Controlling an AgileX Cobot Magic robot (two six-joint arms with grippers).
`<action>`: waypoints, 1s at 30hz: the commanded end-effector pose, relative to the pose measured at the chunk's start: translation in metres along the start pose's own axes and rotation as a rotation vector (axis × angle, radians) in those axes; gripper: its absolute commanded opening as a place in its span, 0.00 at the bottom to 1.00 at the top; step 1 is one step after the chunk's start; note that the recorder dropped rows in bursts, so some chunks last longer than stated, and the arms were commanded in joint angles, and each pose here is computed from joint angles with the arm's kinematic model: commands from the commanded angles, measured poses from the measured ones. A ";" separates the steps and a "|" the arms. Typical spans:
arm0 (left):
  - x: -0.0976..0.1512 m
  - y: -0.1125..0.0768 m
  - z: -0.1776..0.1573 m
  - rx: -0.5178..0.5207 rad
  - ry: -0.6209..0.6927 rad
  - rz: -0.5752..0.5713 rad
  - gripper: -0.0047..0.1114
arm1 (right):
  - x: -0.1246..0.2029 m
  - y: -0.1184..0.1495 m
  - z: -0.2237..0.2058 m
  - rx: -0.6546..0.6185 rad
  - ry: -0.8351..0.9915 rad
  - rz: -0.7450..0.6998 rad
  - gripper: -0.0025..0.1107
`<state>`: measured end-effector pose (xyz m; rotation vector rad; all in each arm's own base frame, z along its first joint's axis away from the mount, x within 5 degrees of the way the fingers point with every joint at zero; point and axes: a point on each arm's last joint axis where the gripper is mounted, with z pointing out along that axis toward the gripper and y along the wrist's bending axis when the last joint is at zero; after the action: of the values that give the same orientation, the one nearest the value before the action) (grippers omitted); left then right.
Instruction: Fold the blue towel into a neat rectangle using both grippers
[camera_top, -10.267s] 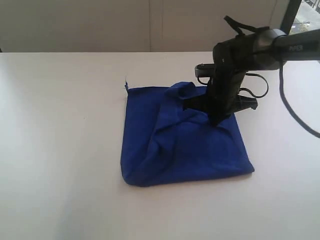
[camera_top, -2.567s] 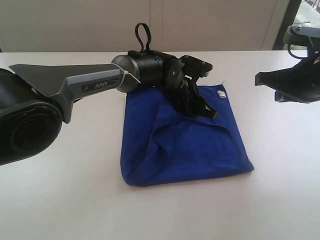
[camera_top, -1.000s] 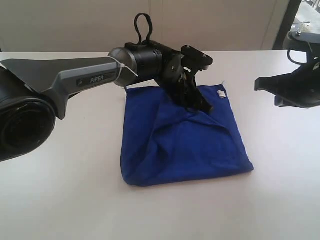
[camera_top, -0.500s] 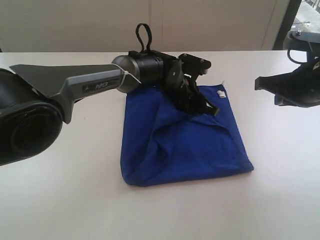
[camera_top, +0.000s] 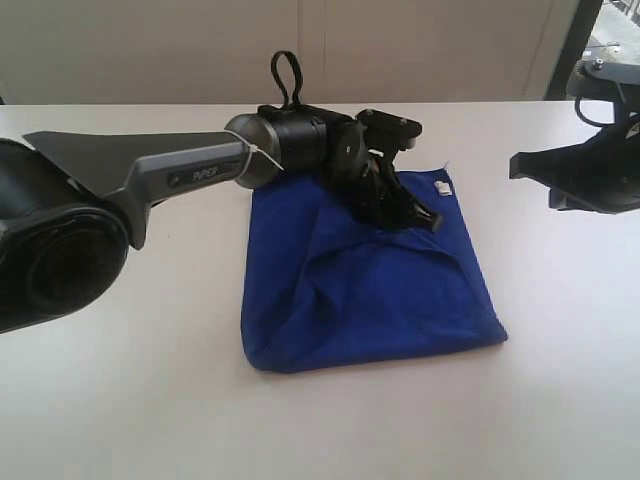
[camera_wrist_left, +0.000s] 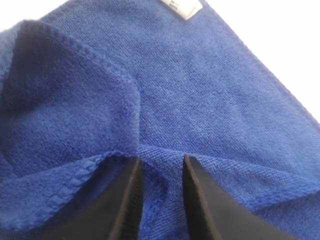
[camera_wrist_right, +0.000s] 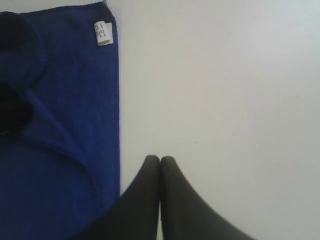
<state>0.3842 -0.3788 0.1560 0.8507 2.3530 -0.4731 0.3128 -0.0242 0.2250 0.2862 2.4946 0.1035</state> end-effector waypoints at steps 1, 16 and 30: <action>0.003 -0.003 0.004 0.008 0.013 -0.011 0.34 | 0.000 -0.002 0.000 0.002 -0.009 0.001 0.02; 0.006 0.000 0.006 -0.003 0.028 0.003 0.04 | 0.001 -0.002 0.000 0.002 -0.007 0.001 0.02; -0.012 0.005 -0.039 -0.118 0.077 0.163 0.04 | 0.003 -0.002 0.001 0.003 -0.001 0.002 0.02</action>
<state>0.3833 -0.3644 0.1840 0.9991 2.3067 -0.2593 0.3112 -0.0240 0.2223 0.2918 2.5016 0.1068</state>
